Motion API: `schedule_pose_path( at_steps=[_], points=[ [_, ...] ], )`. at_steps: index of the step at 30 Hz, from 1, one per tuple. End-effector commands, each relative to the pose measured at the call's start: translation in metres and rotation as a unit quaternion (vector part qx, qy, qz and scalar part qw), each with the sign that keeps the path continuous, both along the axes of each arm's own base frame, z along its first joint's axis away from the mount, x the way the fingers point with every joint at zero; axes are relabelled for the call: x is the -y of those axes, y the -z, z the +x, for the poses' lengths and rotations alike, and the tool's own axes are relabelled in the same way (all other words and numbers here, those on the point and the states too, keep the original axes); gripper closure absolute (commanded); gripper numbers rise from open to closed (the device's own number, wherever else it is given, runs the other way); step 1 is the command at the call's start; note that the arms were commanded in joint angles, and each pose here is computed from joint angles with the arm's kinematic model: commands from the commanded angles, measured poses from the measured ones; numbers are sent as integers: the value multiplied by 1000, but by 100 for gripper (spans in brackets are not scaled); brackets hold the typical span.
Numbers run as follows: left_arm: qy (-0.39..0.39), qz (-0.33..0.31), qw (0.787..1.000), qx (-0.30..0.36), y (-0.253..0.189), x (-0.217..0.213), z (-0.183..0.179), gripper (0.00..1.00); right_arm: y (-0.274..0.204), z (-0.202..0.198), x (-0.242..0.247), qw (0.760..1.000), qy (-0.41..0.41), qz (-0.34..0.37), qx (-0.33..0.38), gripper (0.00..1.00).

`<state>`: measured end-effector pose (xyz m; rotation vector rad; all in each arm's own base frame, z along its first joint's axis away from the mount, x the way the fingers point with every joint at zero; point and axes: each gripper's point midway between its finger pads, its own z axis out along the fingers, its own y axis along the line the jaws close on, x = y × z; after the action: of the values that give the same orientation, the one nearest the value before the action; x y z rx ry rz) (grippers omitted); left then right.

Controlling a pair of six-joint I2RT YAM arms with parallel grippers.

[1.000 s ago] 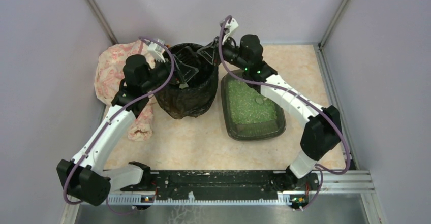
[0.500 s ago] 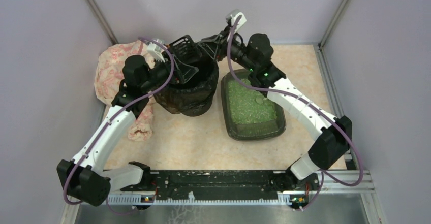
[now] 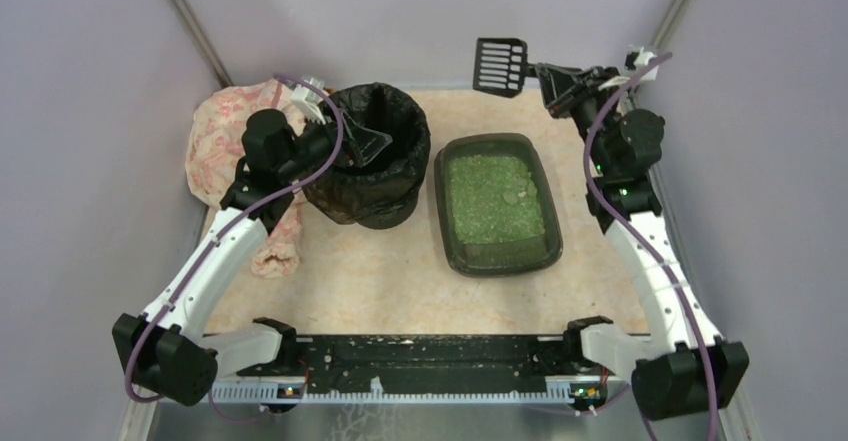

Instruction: Clean the litter box

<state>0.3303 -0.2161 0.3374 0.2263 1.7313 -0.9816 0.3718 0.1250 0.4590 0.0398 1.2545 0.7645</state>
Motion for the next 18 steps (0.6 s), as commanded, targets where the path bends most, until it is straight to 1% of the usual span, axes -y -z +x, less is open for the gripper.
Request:
schedule_pose_path(
  at_steps=[1, 4, 7, 10, 14, 18],
  points=[
    [6, -9, 1000, 18, -9, 0, -1, 18, 33, -15, 35, 995, 84, -38, -48, 100],
    [10, -10, 1000, 16, -8, 1, -2, 18, 73, -21, 48, 986, 111, -75, -101, 100],
    [11, -11, 1000, 13, -7, 2, -1, 18, 102, -28, 59, 976, 138, -103, -135, 100],
    [13, -11, 1000, 10, -5, 2, -1, 18, 130, -29, 63, 963, 138, -147, -179, 100],
    [17, -12, 1000, 7, -4, 4, -1, 18, 163, -22, 65, 938, 128, -202, -250, 100],
    [15, -10, 1000, 7, -3, 3, 0, 18, 185, -13, 64, 921, 119, -231, -290, 100]
  ],
)
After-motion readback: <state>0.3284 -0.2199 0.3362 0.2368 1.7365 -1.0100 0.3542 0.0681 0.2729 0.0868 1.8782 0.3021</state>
